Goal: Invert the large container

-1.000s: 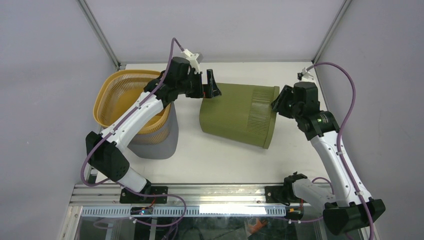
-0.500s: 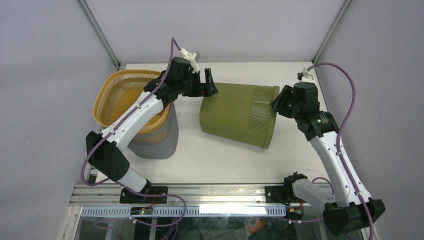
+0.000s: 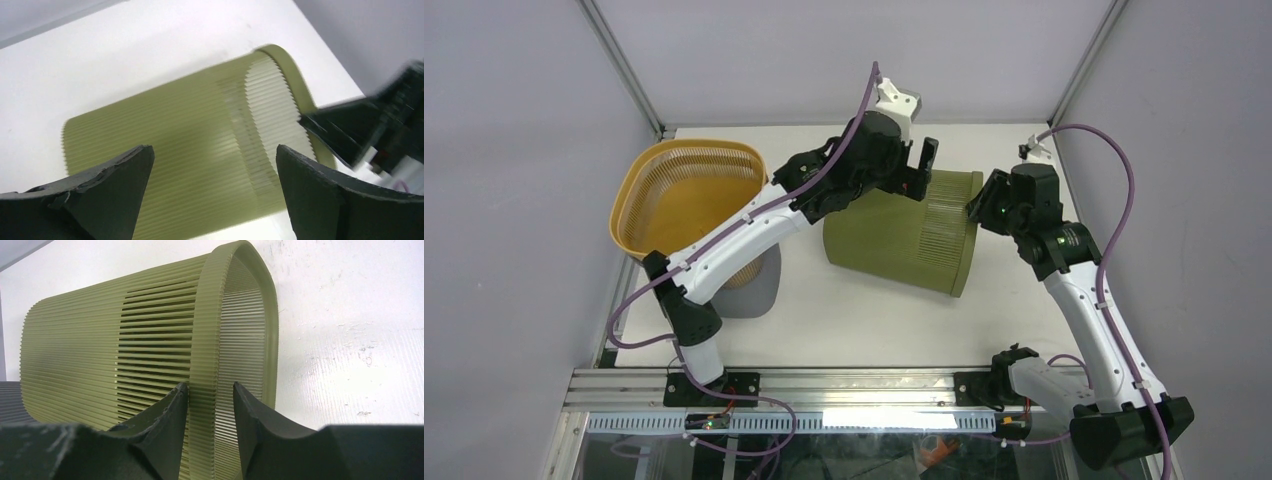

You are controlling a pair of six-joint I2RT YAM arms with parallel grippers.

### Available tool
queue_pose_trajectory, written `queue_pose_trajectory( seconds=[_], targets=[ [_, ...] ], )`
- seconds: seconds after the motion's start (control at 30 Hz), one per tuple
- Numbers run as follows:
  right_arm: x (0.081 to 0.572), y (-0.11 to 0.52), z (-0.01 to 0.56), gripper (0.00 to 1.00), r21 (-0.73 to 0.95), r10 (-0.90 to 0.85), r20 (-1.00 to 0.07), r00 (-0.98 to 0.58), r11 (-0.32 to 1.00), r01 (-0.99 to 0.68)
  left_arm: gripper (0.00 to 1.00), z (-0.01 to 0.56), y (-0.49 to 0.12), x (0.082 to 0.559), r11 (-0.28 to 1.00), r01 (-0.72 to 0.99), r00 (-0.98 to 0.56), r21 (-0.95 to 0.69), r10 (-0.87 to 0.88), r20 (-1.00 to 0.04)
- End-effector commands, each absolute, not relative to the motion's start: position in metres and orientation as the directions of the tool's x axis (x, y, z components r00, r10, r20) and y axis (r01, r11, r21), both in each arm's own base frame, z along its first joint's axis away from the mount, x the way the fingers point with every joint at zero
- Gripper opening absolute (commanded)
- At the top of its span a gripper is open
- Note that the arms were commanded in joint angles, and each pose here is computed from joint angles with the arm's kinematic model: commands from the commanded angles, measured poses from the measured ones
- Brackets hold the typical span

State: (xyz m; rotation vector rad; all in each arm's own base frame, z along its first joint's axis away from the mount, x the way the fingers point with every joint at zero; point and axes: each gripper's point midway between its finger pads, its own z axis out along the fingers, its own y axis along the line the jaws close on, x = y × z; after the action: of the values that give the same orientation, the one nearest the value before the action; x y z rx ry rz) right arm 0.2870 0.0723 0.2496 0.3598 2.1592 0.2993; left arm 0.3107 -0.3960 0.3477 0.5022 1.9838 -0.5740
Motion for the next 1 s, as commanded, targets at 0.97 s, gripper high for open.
queue_pose_trajectory(
  seconds=[0.97],
  targets=[
    [0.285,0.069,0.238,0.41,0.318,0.349,-0.742,-0.572,0.935,0.158,0.87,0.259,-0.321,0.388,0.882,0.13,-0.731,-0.454,-0.224,-0.645]
  ],
)
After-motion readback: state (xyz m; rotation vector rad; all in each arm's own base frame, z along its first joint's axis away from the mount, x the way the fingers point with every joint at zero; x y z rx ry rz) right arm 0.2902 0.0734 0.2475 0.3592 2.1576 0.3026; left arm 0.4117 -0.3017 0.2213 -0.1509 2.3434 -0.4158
